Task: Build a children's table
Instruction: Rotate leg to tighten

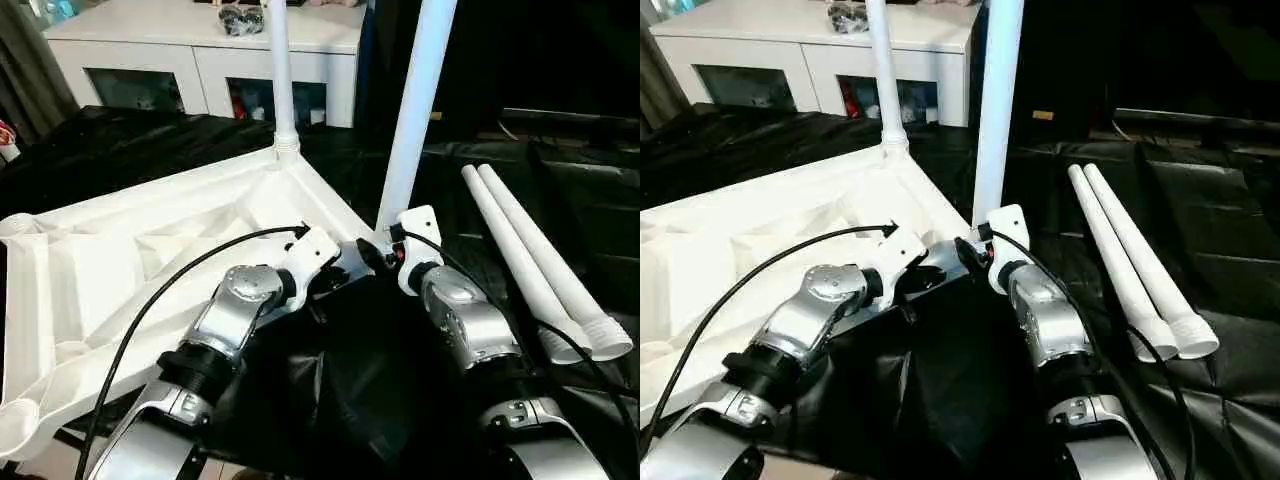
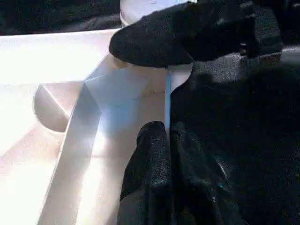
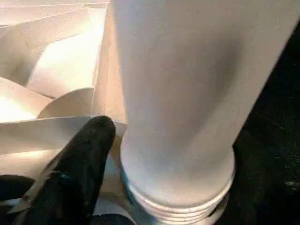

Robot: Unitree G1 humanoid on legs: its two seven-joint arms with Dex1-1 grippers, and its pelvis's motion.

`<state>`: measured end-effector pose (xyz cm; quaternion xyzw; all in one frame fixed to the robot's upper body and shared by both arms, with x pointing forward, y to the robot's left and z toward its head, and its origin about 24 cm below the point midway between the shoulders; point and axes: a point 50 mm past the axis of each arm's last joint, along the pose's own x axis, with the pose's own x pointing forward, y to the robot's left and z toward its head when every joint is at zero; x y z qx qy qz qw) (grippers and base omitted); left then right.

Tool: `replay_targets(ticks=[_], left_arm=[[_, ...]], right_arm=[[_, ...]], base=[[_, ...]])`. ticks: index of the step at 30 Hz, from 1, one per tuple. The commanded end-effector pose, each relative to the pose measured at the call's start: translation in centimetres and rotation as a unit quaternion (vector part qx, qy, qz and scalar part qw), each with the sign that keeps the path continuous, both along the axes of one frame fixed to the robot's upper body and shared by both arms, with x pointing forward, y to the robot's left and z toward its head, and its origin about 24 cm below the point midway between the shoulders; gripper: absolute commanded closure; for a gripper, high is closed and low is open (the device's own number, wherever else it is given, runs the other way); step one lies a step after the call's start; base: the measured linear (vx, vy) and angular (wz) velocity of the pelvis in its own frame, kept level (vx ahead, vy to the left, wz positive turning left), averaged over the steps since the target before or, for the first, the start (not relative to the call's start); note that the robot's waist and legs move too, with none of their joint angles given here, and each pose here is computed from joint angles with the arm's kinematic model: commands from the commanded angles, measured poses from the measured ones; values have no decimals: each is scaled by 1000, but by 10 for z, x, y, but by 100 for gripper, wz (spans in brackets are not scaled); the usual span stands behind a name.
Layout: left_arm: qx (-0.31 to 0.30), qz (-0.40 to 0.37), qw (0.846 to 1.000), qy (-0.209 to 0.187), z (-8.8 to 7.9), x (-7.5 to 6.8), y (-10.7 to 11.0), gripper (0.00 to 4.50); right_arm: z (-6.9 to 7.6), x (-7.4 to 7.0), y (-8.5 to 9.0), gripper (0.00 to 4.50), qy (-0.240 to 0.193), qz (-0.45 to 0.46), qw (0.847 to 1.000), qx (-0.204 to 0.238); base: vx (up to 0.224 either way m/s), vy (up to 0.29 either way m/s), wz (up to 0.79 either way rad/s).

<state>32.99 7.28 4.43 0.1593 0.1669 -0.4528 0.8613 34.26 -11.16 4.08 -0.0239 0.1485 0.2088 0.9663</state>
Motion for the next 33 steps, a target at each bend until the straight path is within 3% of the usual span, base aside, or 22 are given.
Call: replay_targets(ticks=[1,3,5,6,7,12,16,18,20,23,25,27,28,30,33], left_arm=[[-43,-7,998,-45,14,3,-20,450],[-44,-10,998,-53,15,3,-22,450],[-53,15,996,-76,19,8,-21,450],[-54,16,995,-77,20,8,-21,450],[-59,16,995,-76,20,8,-21,406],[-66,39,993,-95,29,10,-4,376],[-59,82,987,-122,34,9,30,347],[-54,110,985,-124,38,5,55,347],[-29,151,980,-126,45,-6,93,347],[37,191,974,-112,48,-31,143,347],[51,203,972,-107,50,-38,155,347],[92,248,959,-99,58,-54,191,347],[98,254,957,-99,60,-56,195,347],[137,307,937,-95,68,-66,222,347],[156,328,928,-88,69,-70,233,344]], right_arm=[[4,-5,4,74,-7,42,999,-15],[8,-6,-8,74,-12,40,999,-18],[16,-10,-38,74,-23,13,999,-28],[17,-10,-39,74,-23,12,999,-28],[17,-11,-43,63,-25,9,999,-30],[31,-30,-67,63,-46,52,997,-33],[35,-50,-63,63,-41,131,990,-24],[31,-57,-58,63,-24,151,988,-28],[23,-60,-46,63,-9,162,986,-32],[11,-61,-34,63,21,155,987,-36],[9,-62,-31,63,26,159,986,-40],[6,-61,-23,63,40,166,985,-39],[5,-60,-22,63,41,167,984,-40],[4,-56,-16,63,47,166,984,-43],[4,-54,-14,80,49,163,984,-44]], base=[[0,0,0],[0,0,0],[0,0,0],[0,0,0],[0,0,0],[0,0,0],[0,0,0],[0,0,0],[0,0,0],[0,0,0],[0,0,0],[0,0,0],[0,0,0],[0,0,0],[0,0,0]])
